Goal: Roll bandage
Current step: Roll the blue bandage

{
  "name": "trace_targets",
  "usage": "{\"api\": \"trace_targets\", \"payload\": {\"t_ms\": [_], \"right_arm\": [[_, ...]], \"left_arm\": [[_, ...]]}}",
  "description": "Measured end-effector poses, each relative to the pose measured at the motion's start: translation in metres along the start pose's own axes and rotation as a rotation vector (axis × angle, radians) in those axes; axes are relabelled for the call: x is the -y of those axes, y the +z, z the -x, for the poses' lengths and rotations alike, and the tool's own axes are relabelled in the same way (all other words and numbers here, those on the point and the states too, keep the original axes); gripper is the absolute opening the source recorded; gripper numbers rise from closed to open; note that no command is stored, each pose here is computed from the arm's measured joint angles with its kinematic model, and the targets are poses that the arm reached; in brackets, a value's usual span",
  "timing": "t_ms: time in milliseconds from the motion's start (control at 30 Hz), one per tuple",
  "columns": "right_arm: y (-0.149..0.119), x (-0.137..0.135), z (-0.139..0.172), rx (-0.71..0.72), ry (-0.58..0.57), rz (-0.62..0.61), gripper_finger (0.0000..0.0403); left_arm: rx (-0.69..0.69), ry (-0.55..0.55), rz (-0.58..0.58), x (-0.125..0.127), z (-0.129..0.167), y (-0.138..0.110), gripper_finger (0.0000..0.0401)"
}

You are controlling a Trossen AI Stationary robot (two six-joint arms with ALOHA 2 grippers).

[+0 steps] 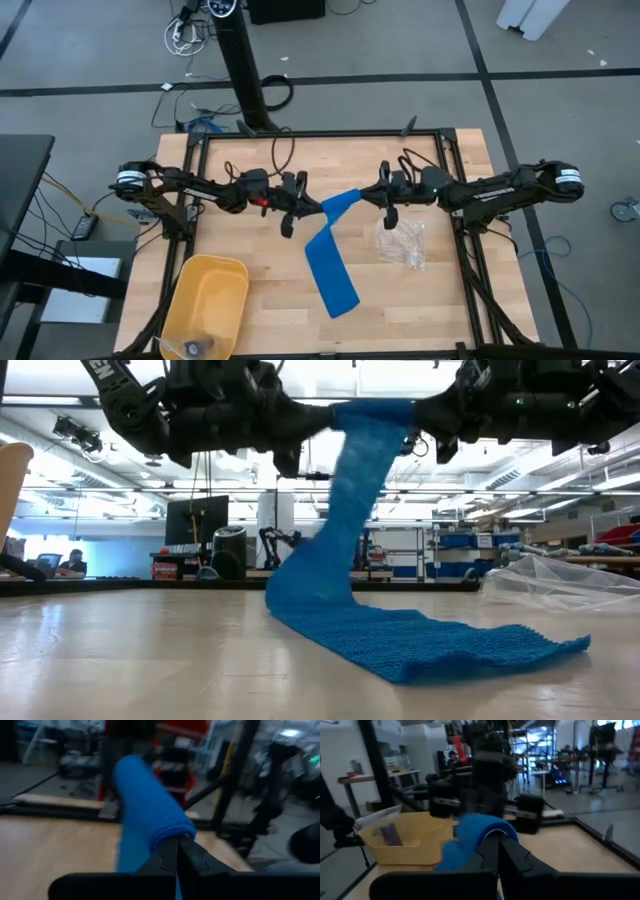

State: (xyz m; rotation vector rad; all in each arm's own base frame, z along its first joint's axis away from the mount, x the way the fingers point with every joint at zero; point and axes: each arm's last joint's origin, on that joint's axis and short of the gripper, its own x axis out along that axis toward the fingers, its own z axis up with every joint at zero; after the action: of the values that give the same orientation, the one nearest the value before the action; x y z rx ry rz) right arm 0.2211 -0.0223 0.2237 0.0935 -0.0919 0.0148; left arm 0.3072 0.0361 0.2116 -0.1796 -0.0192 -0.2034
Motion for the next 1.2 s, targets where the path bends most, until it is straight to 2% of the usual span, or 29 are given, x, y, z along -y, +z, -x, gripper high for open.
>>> {"api": "trace_targets", "payload": {"t_ms": [200,467,667,800,900,1067,1200], "right_arm": [[0.001,-0.002,0.002,-0.008,0.044,0.054,0.0001],[-0.007,-0.001,0.003,-0.097,0.034,0.005,0.0007],[-0.013,0.003,0.004,-0.154,-0.018,-0.053,0.0033],[-0.015,0.004,0.004,-0.168,-0.014,-0.048,0.0044],[-0.015,0.004,0.004,-0.167,-0.005,-0.034,0.0038],[-0.014,0.004,0.004,-0.166,0.002,-0.006,0.0005],[-0.015,0.004,0.004,-0.166,0.002,0.004,0.0007]], "left_arm": [[-0.053,0.088,-0.034,-0.003,0.000,-0.005,0.0003],[-0.048,0.094,-0.009,-0.003,0.001,-0.005,0.0003],[-0.036,0.181,0.021,-0.006,0.001,-0.005,0.0003],[-0.055,0.198,0.028,-0.006,0.001,-0.007,0.0003],[-0.059,0.198,0.029,-0.006,0.001,-0.008,0.0003],[-0.057,0.198,0.036,-0.006,0.001,-0.007,0.0003],[-0.054,0.193,0.081,-0.006,0.001,-0.007,0.0005]]}}
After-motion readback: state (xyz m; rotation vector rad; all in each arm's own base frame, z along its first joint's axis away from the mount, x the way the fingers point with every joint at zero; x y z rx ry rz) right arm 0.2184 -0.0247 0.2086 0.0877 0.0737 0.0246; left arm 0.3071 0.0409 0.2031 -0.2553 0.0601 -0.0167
